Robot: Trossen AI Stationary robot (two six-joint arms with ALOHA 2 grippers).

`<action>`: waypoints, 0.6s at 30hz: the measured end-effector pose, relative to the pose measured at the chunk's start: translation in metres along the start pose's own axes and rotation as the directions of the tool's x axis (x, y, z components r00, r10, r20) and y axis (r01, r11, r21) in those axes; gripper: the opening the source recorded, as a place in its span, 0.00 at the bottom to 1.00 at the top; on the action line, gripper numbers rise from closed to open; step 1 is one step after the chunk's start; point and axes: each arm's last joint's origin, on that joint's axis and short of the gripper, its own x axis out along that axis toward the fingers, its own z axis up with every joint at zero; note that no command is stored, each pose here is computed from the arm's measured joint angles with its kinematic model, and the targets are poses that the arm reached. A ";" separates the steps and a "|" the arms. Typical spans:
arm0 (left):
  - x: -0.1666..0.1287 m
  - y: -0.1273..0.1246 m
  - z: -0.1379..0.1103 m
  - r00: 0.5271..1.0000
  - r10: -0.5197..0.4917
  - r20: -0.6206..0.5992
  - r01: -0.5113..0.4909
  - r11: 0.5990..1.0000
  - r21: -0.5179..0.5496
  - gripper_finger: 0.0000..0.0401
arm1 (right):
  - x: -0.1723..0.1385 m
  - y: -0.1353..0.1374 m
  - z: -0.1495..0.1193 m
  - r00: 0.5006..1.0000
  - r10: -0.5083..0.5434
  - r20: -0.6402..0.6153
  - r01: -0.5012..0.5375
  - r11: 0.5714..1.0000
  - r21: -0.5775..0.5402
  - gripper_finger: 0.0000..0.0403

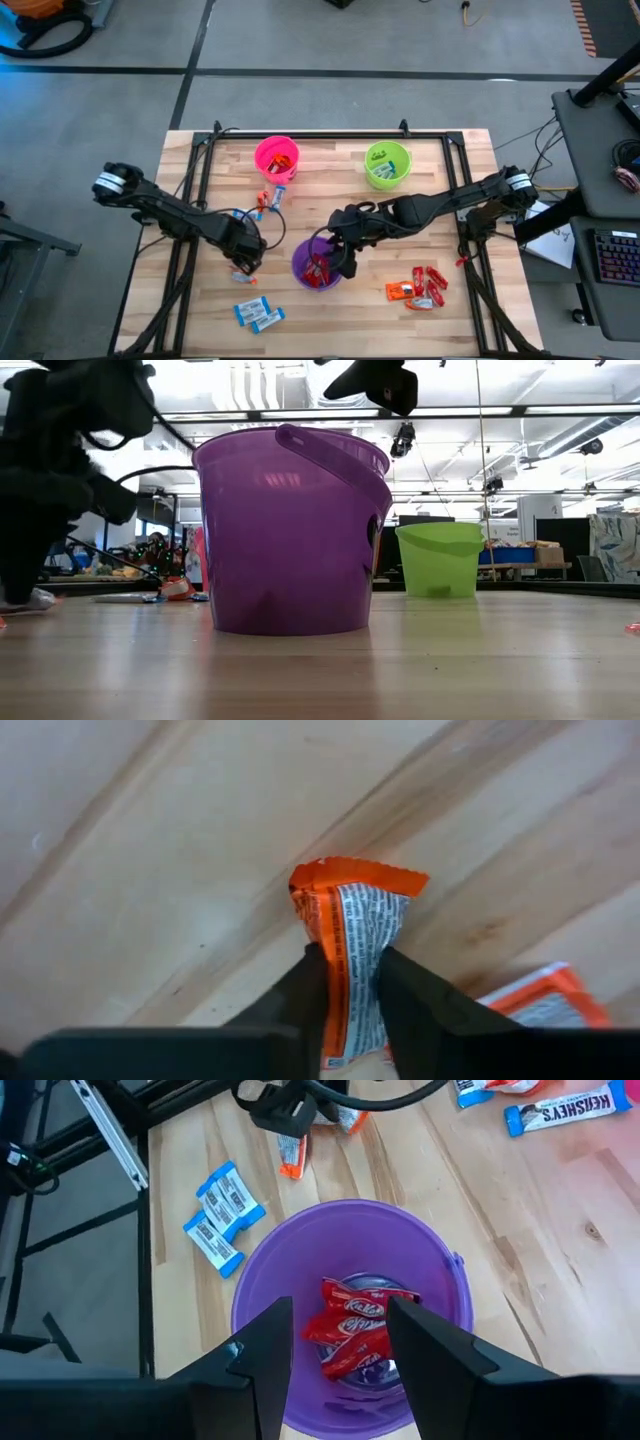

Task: Sort candy
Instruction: Put the orange chocolate into the pink bucket

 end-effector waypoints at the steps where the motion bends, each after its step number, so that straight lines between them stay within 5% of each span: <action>1: -0.002 -0.002 0.001 1.000 -0.004 0.002 0.004 1.000 0.005 0.13 | 0.000 0.000 0.000 1.000 -0.003 -0.005 0.003 1.000 -0.005 0.39; 6: -0.019 -0.012 0.004 0.998 -0.054 0.024 0.053 0.998 0.044 0.04 | 0.000 -0.003 -0.002 0.999 -0.032 -0.021 0.031 0.998 -0.046 0.39; 18: -0.107 -0.024 0.016 0.959 -0.228 0.169 0.183 0.952 0.246 0.04 | -0.028 -0.032 0.017 0.990 -0.132 0.058 0.139 0.980 -0.142 0.39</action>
